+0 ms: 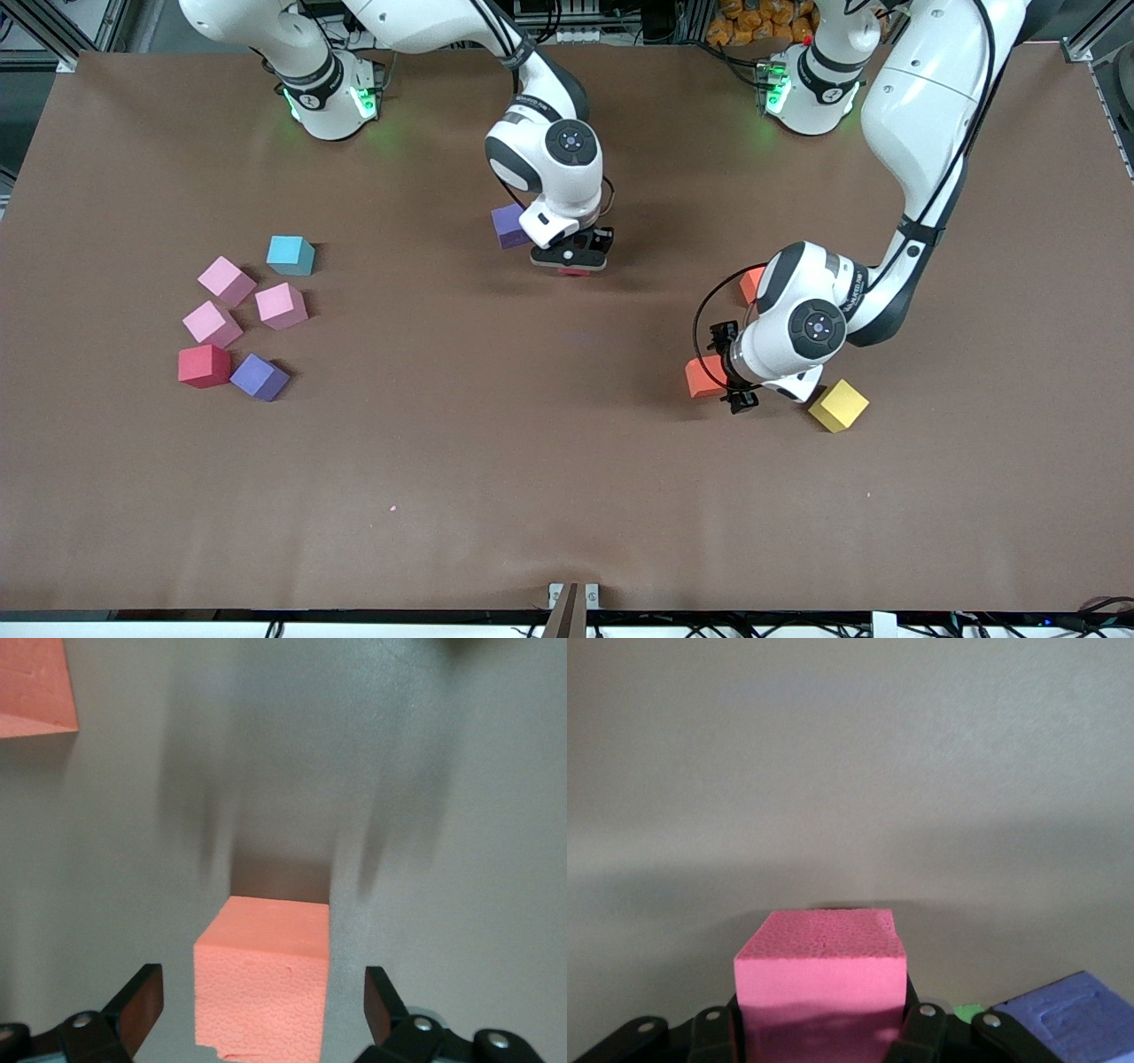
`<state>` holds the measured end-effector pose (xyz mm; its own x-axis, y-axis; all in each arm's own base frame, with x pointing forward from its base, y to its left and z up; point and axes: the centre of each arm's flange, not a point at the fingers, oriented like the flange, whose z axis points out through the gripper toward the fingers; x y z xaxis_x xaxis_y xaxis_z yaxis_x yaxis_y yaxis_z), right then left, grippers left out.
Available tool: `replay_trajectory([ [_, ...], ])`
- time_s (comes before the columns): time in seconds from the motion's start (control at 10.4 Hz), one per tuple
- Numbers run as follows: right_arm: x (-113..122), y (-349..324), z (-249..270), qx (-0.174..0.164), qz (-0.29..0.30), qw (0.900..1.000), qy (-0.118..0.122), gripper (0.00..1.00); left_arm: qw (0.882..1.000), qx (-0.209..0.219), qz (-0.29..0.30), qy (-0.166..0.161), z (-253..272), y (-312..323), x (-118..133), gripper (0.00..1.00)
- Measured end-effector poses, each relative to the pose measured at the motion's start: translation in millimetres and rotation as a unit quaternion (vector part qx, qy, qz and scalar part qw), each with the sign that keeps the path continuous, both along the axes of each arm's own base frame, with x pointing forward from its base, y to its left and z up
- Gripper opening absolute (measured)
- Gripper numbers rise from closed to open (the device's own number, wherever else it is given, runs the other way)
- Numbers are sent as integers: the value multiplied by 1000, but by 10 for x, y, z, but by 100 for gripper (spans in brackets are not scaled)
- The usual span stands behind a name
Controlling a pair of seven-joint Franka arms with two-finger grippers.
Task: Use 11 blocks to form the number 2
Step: 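Place pink by cyan with the right gripper while the left gripper grasps orange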
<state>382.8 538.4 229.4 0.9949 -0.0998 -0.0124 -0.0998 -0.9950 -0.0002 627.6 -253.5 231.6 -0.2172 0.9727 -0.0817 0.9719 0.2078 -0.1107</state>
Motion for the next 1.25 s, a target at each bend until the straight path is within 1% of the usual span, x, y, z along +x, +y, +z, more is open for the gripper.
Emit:
replay_trajectory([
  [0.29,-27,15,-117,-1,2,1000,1,59,1000,4,-5,10,-56,-34,-56,100],
  [0.58,-30,3,-260,-4,2,1000,3,59,1000,5,-9,27,-301,-90,-127,100],
  [0.96,-86,6,-298,-6,5,1000,7,59,1000,0,-7,28,-487,-95,-133,100],
  [1.25,-125,25,-304,-5,9,1000,9,59,1000,-2,-6,22,-473,-103,-105,100],
])
